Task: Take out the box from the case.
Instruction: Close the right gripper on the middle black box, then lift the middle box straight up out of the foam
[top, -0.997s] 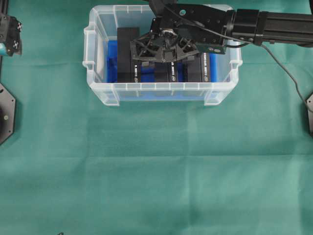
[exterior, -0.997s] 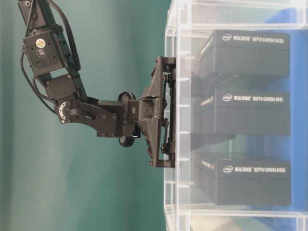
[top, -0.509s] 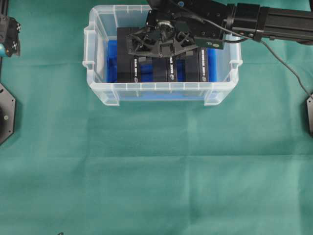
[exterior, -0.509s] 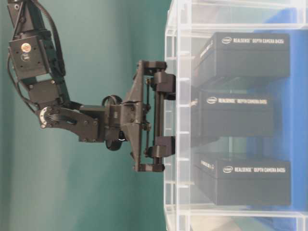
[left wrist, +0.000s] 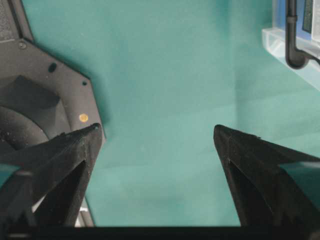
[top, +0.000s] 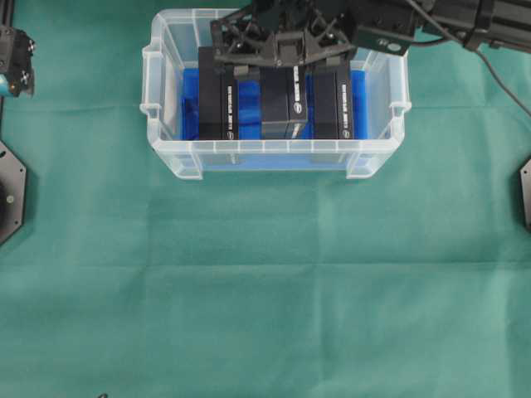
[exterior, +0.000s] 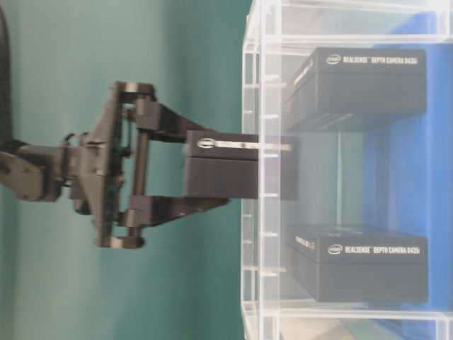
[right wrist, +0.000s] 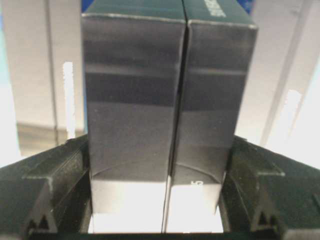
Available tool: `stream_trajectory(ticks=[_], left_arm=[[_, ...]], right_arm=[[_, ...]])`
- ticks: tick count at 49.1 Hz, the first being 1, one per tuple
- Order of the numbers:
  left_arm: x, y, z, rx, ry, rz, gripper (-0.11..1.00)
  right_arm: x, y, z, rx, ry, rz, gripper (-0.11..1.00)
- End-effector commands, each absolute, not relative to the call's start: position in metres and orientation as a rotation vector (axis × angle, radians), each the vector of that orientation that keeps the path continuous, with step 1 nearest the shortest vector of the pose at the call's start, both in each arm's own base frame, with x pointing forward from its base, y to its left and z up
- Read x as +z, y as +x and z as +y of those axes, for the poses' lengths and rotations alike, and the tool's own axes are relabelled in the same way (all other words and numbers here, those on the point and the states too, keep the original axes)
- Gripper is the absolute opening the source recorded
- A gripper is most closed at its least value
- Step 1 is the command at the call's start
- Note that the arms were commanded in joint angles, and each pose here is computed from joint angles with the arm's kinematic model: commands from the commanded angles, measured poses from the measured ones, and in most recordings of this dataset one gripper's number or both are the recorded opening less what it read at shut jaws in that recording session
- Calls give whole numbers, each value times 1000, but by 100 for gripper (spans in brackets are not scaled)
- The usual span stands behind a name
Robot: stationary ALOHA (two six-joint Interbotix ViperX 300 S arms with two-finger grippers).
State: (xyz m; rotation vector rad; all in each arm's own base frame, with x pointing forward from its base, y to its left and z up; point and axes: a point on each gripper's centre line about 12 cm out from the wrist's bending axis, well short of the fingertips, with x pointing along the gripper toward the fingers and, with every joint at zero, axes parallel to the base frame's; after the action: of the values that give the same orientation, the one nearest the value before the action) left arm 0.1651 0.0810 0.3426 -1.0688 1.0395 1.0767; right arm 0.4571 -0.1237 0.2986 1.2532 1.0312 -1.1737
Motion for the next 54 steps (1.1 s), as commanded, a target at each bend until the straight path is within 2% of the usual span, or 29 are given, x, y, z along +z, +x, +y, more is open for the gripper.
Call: stream_trajectory(ticks=[1,22,54], left_arm=[[349,165,82,1073,-1069,1020,98],[349,165,81,1071,-1069,1021,98],[349,165,81,1075,-1077,1017,98]], right_arm=[[345,446,-121,-1130,1266,962,66],[384,436,-119,-1137,1266,950,66],[396,429,-116,-1160,1250,963,66]])
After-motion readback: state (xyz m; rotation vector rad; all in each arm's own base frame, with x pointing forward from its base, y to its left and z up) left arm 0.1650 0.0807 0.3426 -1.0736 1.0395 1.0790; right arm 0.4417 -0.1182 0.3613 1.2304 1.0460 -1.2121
